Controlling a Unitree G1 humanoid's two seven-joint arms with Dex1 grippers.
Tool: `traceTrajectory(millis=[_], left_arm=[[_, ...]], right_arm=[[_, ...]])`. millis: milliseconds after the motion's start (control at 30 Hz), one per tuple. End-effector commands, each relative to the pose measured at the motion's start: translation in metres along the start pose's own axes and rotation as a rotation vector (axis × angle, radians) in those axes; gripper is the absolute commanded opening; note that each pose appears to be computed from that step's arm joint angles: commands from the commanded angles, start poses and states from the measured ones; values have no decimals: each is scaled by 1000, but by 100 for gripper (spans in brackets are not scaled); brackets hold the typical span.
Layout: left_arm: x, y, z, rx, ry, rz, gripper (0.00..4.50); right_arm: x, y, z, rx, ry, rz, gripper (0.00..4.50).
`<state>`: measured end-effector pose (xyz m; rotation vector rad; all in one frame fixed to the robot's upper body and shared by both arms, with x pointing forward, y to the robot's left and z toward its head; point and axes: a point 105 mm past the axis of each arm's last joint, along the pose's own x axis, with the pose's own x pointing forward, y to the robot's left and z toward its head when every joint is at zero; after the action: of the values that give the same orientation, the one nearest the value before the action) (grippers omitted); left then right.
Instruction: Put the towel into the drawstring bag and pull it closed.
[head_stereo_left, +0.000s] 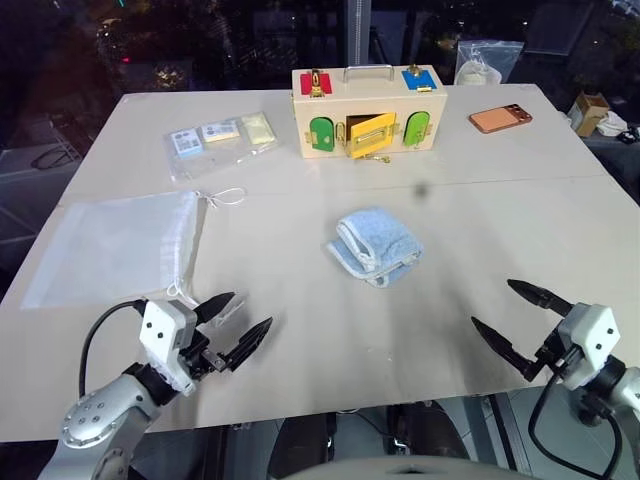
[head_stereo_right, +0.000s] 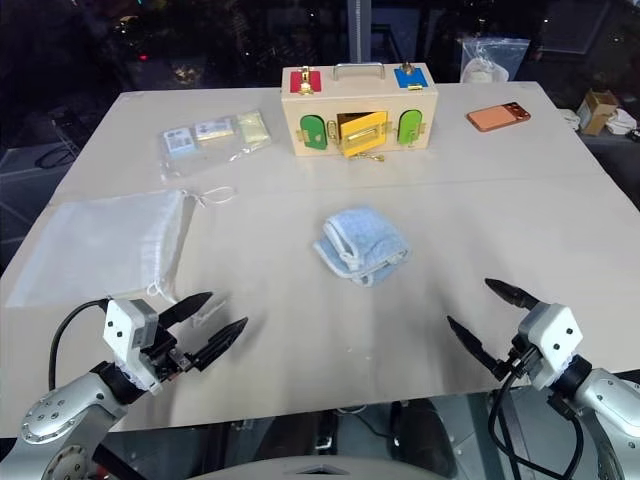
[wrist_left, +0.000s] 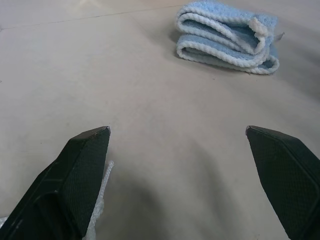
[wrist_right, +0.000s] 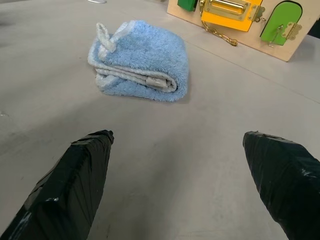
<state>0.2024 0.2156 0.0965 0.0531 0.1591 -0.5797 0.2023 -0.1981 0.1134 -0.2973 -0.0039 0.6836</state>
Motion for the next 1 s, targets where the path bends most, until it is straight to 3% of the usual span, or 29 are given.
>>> traceTrajectory(millis=[33,267,467,600,733,1000], left_arm=[[8,0,16,55,-63,6,450],[31,22,45,108,-135,204,450],[51,50,67,390,26,553,450],[51,68,81,581,105,767,450],[49,86,80,631,206,977,450],[57,112,69,650,372,1116,450]], right_arm=[[5,2,15,-18,-86,32,447],[37,29,82,-67,-380,335,447],[51,35,117,-109,-463,489,447],[52,34,128,-101,-494,503,447],[54,37,136,-94,-506,504,447],[59,42,137,-65,-507,494,447]])
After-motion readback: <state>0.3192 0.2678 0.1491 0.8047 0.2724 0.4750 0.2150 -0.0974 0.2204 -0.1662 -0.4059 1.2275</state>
